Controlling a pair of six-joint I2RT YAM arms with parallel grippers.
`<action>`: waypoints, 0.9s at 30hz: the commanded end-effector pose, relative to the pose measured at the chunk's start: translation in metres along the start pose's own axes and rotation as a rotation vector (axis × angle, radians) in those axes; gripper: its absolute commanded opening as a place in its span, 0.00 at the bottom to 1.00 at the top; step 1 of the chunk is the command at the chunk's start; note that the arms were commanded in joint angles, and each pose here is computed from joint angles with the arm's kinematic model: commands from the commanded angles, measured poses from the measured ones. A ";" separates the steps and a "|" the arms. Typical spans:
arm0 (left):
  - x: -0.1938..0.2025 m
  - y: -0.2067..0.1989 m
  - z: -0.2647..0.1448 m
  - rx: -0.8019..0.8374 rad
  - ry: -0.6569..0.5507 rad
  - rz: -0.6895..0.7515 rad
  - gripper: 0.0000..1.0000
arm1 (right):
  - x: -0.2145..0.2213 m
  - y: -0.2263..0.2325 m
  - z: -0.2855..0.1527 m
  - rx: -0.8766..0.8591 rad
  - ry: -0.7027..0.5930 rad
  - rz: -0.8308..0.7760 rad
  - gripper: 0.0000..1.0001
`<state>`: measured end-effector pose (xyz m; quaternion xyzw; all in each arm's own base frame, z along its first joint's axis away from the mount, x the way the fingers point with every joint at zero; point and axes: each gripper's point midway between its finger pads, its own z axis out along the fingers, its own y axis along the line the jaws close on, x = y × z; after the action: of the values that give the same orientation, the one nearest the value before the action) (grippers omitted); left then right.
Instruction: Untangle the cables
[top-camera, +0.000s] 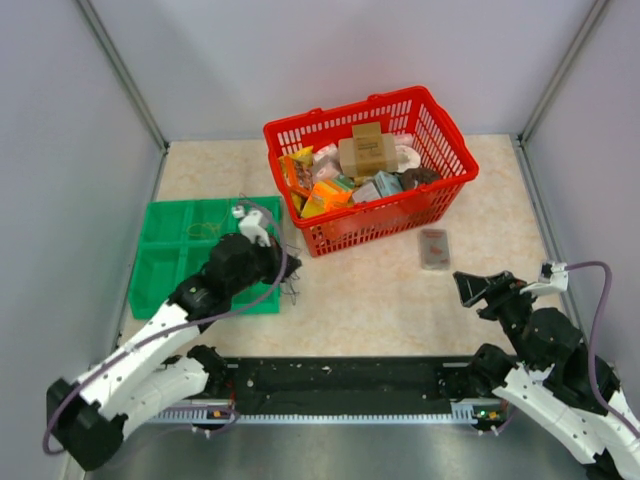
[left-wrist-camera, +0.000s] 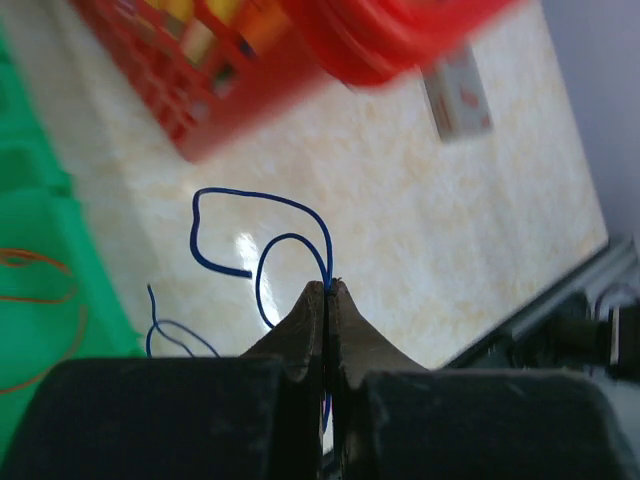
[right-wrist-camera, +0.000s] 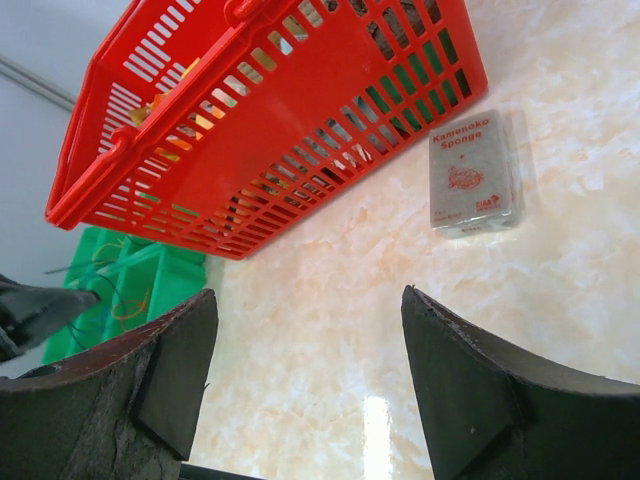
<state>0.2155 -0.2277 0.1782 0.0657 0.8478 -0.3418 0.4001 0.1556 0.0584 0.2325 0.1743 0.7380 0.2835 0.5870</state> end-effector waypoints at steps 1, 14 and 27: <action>-0.081 0.023 -0.052 -0.069 -0.281 -0.133 0.00 | -0.013 0.002 -0.010 -0.058 -0.065 0.061 0.74; -0.181 0.184 -0.206 -0.987 -0.642 -0.468 0.00 | -0.015 0.006 -0.012 -0.079 -0.067 0.057 0.74; -0.140 0.281 -0.208 -1.090 -0.776 -0.917 0.00 | -0.026 0.009 -0.018 -0.095 -0.089 0.034 0.74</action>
<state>0.2816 0.1306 0.2412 -0.5629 0.6806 0.0116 0.4689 0.1549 0.0594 0.2324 0.1612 0.7407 0.2801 0.5889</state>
